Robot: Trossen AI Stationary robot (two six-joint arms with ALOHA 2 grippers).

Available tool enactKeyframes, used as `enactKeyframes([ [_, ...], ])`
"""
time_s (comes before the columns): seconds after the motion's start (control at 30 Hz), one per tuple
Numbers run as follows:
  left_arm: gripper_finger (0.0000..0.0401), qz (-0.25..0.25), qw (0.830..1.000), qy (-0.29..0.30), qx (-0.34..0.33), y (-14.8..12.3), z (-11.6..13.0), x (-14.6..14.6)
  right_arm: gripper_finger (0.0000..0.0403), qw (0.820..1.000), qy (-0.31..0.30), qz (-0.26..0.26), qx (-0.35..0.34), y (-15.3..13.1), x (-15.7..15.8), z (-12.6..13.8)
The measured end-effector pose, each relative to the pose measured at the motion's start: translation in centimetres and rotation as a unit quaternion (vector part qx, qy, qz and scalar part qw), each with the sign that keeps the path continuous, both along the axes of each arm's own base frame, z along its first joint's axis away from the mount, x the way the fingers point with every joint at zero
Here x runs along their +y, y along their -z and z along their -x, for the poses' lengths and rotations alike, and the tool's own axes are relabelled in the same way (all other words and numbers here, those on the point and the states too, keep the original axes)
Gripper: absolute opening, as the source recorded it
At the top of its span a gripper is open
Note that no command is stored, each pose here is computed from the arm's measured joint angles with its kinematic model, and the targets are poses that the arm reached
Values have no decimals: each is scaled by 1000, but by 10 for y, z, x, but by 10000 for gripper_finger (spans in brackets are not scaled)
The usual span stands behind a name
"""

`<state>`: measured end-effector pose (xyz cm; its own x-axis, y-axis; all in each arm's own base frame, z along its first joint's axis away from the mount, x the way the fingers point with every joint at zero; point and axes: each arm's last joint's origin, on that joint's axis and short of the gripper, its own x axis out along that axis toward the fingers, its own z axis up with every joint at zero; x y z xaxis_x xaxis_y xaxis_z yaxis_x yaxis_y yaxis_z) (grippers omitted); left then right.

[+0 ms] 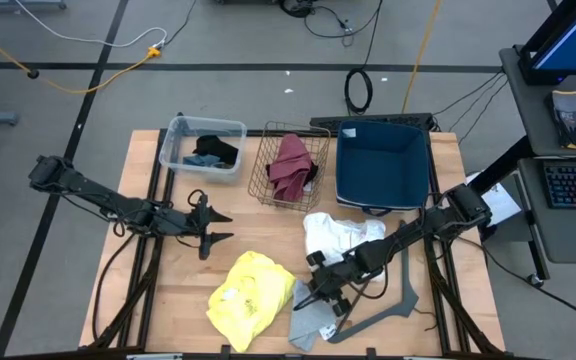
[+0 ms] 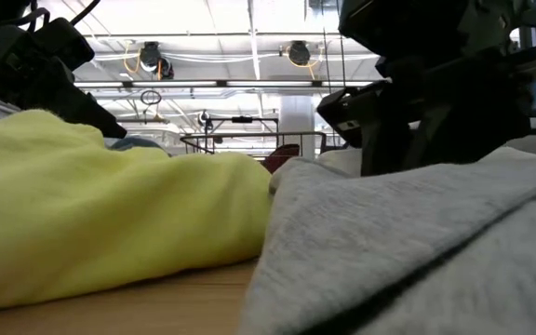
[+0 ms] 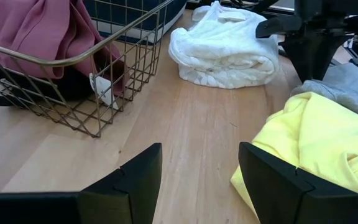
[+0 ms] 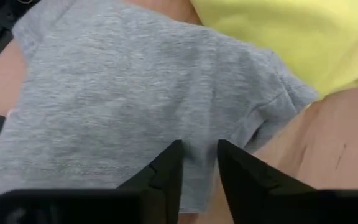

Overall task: Pick & Place Cloths
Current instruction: Put the gray underwear into the black mesh basket

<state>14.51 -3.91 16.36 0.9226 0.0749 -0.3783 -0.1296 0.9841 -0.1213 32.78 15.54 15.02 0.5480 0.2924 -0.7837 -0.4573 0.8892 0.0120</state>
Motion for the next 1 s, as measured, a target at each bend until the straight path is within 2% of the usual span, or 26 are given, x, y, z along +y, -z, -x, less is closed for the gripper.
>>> enactKeyframes([
  [0.33, 214, -3, 1000, 1, 0, 0, 0, 0, 6, 1000, -17, 1, -2, 0, 0, 0],
  [0.8, 214, -3, 1000, 1, 0, 0, 0, 0, 1, 1000, -27, 3, -12, -3, 1, -1],
  [1.0, 214, -3, 1000, 1, 1, 0, 0, 0, 1, 999, -28, -7, -36, -22, 3, -6],
])
